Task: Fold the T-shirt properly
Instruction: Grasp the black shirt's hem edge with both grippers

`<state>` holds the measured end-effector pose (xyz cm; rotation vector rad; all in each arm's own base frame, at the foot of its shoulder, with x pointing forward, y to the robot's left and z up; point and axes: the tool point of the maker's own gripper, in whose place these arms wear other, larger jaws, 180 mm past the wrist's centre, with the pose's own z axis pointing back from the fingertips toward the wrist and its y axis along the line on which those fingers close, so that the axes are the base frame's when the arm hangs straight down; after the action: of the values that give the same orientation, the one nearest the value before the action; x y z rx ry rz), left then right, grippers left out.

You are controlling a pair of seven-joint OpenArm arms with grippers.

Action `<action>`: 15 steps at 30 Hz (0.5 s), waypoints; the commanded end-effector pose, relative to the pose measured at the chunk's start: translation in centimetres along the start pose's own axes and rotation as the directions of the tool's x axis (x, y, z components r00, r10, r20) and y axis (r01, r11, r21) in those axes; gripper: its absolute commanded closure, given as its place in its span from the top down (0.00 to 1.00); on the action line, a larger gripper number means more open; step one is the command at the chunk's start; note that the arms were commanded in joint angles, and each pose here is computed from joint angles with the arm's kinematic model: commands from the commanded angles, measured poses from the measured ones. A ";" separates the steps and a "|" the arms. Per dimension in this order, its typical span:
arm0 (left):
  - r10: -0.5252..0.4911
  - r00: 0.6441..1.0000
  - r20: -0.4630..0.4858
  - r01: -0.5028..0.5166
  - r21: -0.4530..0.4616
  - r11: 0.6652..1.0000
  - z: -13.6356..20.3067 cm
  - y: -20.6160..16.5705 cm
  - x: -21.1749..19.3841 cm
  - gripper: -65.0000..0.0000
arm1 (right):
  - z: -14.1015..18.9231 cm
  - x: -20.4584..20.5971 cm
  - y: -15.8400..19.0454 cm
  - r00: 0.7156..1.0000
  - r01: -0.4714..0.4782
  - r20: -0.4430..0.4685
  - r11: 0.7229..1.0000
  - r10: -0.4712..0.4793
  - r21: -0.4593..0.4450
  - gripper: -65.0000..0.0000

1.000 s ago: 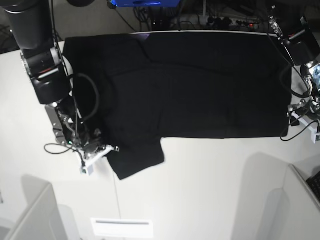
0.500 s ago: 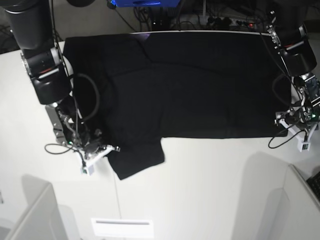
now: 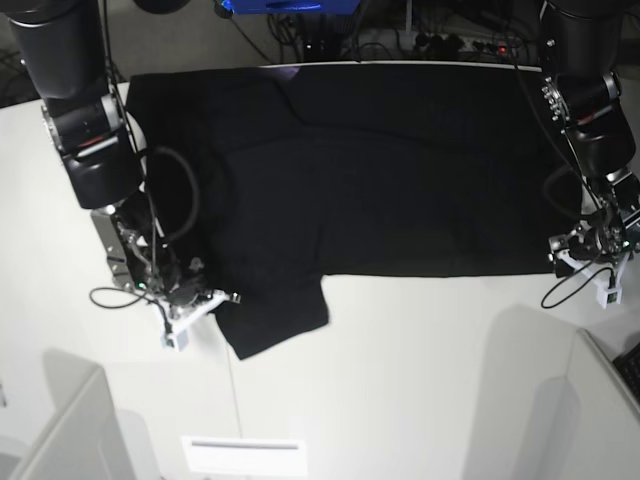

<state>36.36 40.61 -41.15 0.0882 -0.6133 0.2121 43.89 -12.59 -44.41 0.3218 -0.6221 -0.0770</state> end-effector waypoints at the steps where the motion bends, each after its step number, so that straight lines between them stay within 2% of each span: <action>1: -0.001 0.998 0.057 0.000 0.012 1.000 0.8 0.8 2.3 0.83 | 0.1 -0.4 -0.4 0.999 -0.010 -0.041 1.000 0.009 -0.014 0.00; 7: 0.001 0.997 0.078 -0.002 0.012 1.000 0.7 0.8 2.5 0.83 | 0.1 -0.4 -0.4 0.999 -0.010 -0.041 1.000 0.009 -0.014 0.00; 15: 0.029 0.999 0.028 -0.029 -0.001 1.000 -0.4 0.7 0.1 0.83 | 0.1 -0.4 -0.4 0.999 -0.010 -0.041 1.000 0.009 -0.014 0.00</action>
<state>36.60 40.83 -41.81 0.0750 -0.6556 0.2365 43.92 -12.59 -44.40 0.3220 -0.6236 -0.0770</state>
